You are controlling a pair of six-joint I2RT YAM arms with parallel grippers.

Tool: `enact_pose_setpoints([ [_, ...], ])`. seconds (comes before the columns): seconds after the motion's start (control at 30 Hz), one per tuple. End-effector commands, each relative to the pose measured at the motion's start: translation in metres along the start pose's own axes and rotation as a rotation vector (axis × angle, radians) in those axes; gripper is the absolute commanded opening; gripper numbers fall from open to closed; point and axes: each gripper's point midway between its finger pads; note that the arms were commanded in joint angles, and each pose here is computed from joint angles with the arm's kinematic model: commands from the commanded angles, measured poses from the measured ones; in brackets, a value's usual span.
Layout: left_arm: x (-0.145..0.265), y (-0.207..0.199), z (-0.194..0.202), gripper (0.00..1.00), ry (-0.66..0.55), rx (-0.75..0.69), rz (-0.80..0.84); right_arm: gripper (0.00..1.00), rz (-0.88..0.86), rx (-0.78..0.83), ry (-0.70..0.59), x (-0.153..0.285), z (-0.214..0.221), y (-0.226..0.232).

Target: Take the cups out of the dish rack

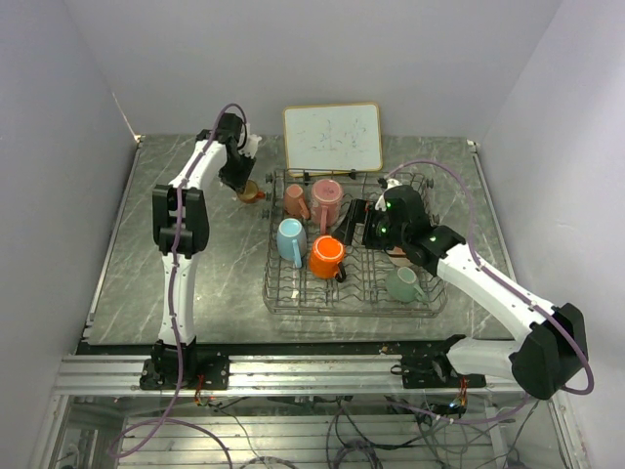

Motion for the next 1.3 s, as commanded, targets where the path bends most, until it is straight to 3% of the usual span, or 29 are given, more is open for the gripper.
enact_pose_setpoints([
  [0.0, -0.005, -0.009, -0.005, 0.54, -0.002, -0.012, 0.032, 1.00, 0.014, 0.014, -0.030, 0.003, -0.004, -0.005],
  [0.1, 0.010, -0.007, -0.010, 0.73, -0.024, -0.023, 0.015, 1.00, 0.035, 0.023, -0.021, -0.001, 0.001, -0.011],
  [0.27, 0.055, -0.004, -0.025, 0.85, -0.111, -0.044, -0.021, 1.00, 0.073, 0.067, 0.004, -0.010, 0.010, -0.020],
  [0.5, 0.146, -0.008, -0.038, 0.88, -0.240, -0.076, -0.045, 1.00, 0.112, 0.192, 0.044, -0.022, 0.037, -0.011],
  [0.67, 0.211, -0.021, -0.024, 0.99, -0.309, -0.092, -0.013, 0.97, 0.114, 0.321, 0.094, -0.035, 0.062, 0.001],
  [0.73, 0.233, -0.029, -0.011, 0.99, -0.328, -0.105, 0.013, 0.95, 0.120, 0.348, 0.114, -0.039, 0.068, -0.002],
  [0.93, 0.271, -0.065, 0.047, 0.99, -0.382, -0.167, 0.145, 0.86, 0.119, 0.407, 0.168, -0.045, 0.081, -0.009],
  [1.13, 0.282, -0.094, 0.097, 0.99, -0.437, -0.219, 0.259, 0.75, 0.074, 0.407, 0.212, -0.053, 0.102, -0.006],
  [1.27, 0.296, -0.105, 0.113, 0.99, -0.507, -0.257, 0.287, 0.62, 0.089, 0.401, 0.241, -0.059, 0.115, -0.010],
])
Point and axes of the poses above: each gripper's point midway between its finger pads, its own x axis back along the fingers, its own y axis along the line the jaws close on, z = x × y, and after that the axes turned 7 degrees about x, right-handed
